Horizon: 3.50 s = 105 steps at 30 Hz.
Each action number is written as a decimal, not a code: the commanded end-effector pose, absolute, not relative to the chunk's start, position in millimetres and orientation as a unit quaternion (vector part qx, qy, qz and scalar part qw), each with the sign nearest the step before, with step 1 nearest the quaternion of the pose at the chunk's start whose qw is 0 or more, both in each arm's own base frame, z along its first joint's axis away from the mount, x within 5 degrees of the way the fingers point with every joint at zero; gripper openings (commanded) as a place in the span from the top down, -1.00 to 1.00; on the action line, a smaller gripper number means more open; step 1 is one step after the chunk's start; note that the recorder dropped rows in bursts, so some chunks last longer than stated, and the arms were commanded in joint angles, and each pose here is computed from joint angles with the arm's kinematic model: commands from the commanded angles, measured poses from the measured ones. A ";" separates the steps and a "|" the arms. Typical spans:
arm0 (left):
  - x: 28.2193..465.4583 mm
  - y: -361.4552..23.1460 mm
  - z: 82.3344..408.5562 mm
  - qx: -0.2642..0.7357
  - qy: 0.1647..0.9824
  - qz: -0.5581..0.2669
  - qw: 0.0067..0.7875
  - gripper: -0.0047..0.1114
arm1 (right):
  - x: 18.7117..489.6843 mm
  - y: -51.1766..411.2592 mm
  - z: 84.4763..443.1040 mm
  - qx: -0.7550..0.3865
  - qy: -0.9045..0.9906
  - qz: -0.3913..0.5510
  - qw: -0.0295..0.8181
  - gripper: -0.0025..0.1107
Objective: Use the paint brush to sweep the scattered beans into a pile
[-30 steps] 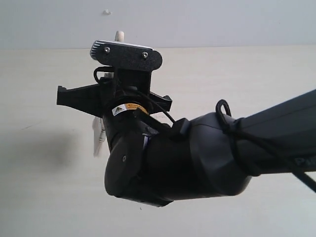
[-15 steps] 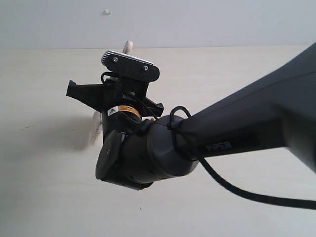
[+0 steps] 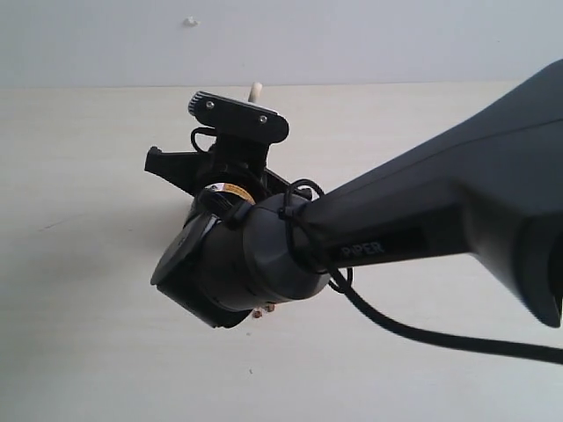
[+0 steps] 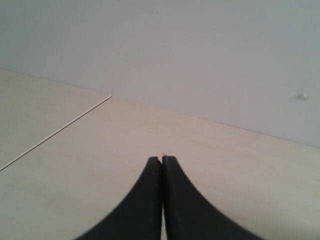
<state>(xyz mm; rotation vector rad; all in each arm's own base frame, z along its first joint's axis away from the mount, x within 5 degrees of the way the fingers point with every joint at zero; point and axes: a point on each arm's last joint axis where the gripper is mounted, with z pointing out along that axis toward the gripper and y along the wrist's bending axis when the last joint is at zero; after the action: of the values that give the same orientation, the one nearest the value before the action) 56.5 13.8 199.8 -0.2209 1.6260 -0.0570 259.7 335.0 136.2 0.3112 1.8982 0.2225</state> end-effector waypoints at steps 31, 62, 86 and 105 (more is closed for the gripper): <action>56.2 14.0 199.4 -0.098 0.723 -0.024 0.683 0.92 | 277.3 330.1 239.3 -0.381 0.731 0.071 0.561 0.96; 56.2 14.0 199.4 -0.098 0.723 -0.024 0.683 0.92 | 401.8 142.3 221.0 -0.475 0.590 0.421 0.499 0.96; 56.2 14.0 199.3 -0.099 0.723 -0.025 0.683 0.92 | 424.3 166.0 152.5 -0.554 0.588 0.418 0.416 0.96; 56.2 14.0 199.3 -0.099 0.723 -0.025 0.683 0.92 | 422.9 165.4 142.7 -0.457 0.674 0.478 0.330 0.96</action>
<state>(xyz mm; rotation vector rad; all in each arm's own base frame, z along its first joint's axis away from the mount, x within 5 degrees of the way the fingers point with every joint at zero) 56.5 13.8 199.8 -0.2209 1.6260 -0.0570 423.8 165.3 144.1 -1.2110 1.7212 1.2247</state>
